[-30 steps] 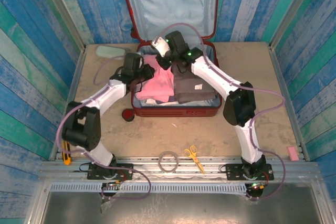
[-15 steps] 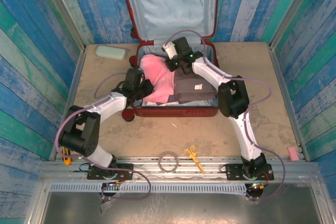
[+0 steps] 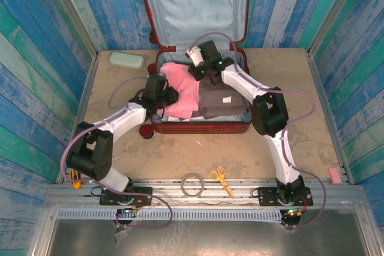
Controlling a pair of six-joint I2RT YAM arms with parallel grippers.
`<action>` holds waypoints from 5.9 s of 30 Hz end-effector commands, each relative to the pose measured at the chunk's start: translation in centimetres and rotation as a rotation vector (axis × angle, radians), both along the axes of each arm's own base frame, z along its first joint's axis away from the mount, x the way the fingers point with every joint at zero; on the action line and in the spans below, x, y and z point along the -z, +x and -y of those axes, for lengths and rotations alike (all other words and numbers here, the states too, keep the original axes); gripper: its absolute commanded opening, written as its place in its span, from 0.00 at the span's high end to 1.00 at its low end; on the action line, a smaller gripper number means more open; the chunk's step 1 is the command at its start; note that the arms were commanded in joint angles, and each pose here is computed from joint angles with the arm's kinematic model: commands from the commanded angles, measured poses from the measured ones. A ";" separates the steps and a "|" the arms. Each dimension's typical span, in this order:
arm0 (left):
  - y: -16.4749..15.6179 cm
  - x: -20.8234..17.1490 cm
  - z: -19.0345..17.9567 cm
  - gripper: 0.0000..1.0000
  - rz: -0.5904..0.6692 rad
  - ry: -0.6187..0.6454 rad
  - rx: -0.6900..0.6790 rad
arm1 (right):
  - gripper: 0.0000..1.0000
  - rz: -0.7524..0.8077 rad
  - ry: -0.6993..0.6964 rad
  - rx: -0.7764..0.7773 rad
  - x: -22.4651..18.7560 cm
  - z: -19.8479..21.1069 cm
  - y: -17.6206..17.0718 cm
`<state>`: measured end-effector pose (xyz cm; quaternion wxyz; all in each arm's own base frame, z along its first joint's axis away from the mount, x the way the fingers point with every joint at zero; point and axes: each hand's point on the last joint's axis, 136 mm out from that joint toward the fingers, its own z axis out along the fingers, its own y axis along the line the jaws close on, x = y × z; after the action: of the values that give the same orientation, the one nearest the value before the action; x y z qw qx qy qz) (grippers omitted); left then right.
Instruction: Pack the luggage
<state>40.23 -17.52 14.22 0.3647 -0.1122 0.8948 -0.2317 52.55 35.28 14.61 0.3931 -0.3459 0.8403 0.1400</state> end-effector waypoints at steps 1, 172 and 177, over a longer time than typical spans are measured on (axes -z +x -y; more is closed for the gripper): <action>1.4 -9.6 -1.8 0.58 0.197 0.091 -0.044 | 0.59 0.058 0.031 -0.013 -5.9 0.6 -1.8; -22.6 -15.8 13.0 0.30 0.746 0.315 0.493 | 0.45 -0.084 0.445 0.822 -7.5 28.4 -27.5; -12.0 -18.3 2.8 0.29 0.519 0.551 0.022 | 0.46 -0.224 0.391 0.588 -7.3 21.7 -25.8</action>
<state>23.63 -28.18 34.47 0.6144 0.1553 0.7534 -0.1754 27.32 10.13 22.66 0.4291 0.0702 0.8805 0.1889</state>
